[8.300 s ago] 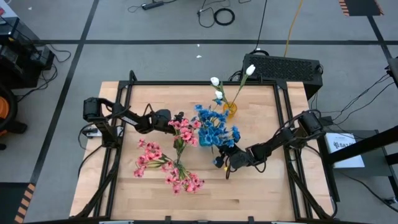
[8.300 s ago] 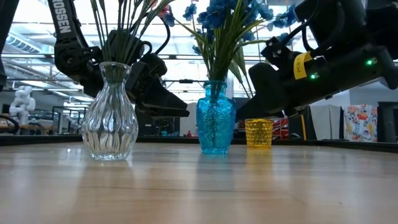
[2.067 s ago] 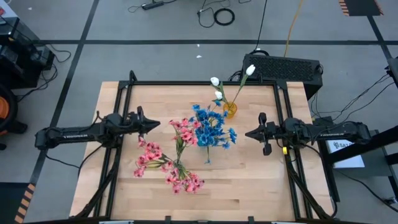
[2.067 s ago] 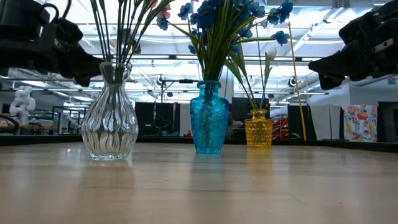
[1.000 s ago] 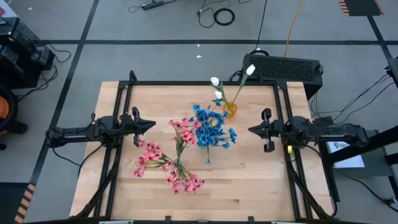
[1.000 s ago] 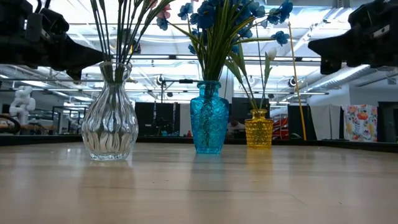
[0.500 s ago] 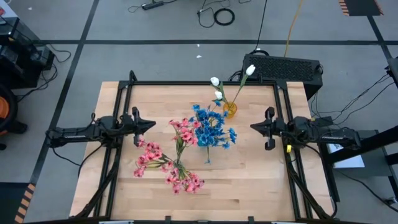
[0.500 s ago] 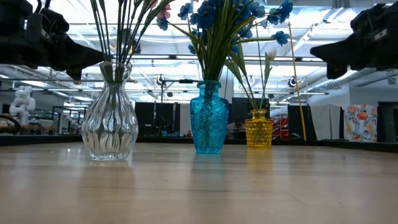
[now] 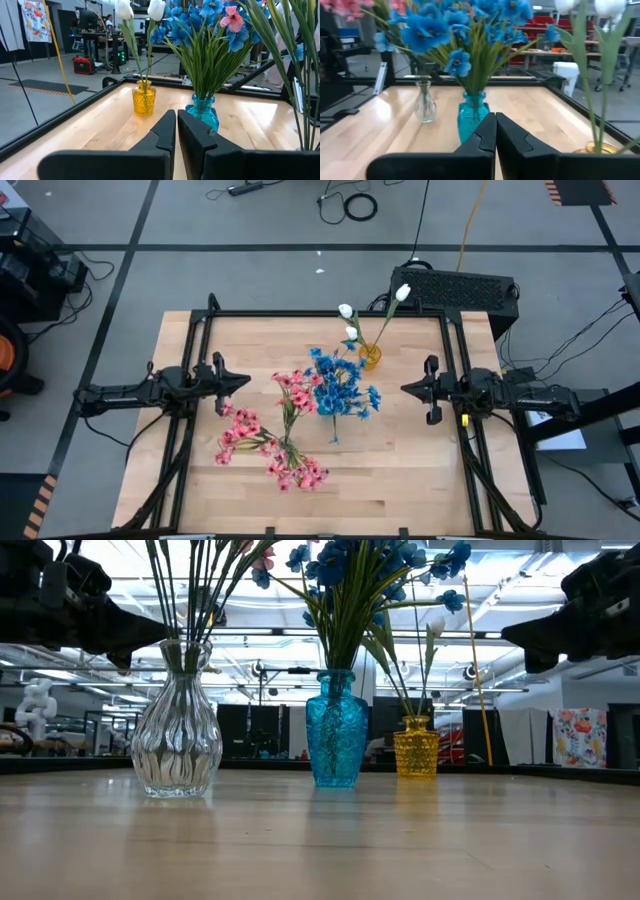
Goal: Sort flowers into vase by color
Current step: Return to Home Position
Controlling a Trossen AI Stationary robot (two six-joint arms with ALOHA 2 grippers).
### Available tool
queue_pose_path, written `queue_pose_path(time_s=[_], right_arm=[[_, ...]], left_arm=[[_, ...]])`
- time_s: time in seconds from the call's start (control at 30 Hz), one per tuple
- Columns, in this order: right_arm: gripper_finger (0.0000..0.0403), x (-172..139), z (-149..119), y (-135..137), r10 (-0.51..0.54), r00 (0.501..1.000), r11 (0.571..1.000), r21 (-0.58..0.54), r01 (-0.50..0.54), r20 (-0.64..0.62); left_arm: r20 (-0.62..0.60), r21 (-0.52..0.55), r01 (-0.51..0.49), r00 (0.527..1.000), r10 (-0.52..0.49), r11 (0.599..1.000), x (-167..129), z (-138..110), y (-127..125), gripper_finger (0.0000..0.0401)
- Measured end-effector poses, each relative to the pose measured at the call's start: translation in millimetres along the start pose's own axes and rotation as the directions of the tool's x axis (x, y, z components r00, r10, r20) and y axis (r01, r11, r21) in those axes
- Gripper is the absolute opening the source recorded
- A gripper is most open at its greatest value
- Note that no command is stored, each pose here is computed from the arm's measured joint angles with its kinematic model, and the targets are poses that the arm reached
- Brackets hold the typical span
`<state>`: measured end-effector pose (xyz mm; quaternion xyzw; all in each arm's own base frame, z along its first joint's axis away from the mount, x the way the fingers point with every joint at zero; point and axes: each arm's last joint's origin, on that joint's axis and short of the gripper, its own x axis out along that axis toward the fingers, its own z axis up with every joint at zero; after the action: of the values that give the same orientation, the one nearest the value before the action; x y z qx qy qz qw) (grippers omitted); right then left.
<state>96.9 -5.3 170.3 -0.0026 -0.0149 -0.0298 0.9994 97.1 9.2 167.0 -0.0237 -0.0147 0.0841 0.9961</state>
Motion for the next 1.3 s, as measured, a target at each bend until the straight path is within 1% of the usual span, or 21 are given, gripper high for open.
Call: queue_pose_path(time_s=[0.2, 0.33, 0.5, 0.73, 0.93, 1.03, 1.2, 1.3], right_arm=[[0.0, -0.2, 0.1, 0.3, 0.01, 1.0, 1.0, 0.0, -0.01, 0.002], [0.0, -0.2, 1.1, 0.3, 0.011, 1.0, 1.0, 0.019, -0.011, 0.013], [0.0, -0.2, 0.0, 3.4, 0.044, 0.999, 0.997, 0.058, -0.044, 0.002], [0.0, -0.5, 0.0, 7.1, 0.078, 0.997, 0.995, 0.064, -0.078, 0.002], [0.0, -0.2, 0.6, 5.9, 0.027, 1.0, 0.997, 0.074, -0.028, 0.007], [0.0, -0.2, 0.6, 5.9, 0.029, 1.0, 0.997, 0.074, -0.029, 0.007], [0.0, -0.2, 0.5, 5.9, 0.029, 1.0, 0.997, 0.074, -0.029, 0.006], [0.0, -0.2, 0.5, 5.9, 0.029, 1.0, 0.997, 0.074, -0.029, 0.006]], left_arm=[[0.0, 0.001, 0.0, 1.0, 0.0, 1.0, 0.0, 0.0, 0.0, 0.0024], [0.0, 0.001, 0.0, 1.0, 0.0, 1.0, 0.0, 0.0, 0.0, 0.0024], [0.0, 0.001, -0.001, 1.0, 0.001, 1.0, 0.0, 0.0, 0.0, 0.0024], [0.0, -0.01, -0.002, 1.0, 0.002, 1.0, 0.0, 0.0, 0.1, 0.0024], [-0.001, -0.013, -0.003, 1.0, 0.003, 1.0, 0.0, -0.1, 0.1, 0.0024], [-0.008, 0.007, 0.026, 1.0, -0.026, 1.0, 0.0, -0.7, -0.7, 0.0024], [-0.022, 0.001, 0.102, 0.995, -0.102, 0.995, -0.2, -1.8, -2.9, 0.0024], [-0.024, 0.0, 0.106, 0.994, -0.106, 0.994, -0.2, -1.9, -3.0, 0.0024]])
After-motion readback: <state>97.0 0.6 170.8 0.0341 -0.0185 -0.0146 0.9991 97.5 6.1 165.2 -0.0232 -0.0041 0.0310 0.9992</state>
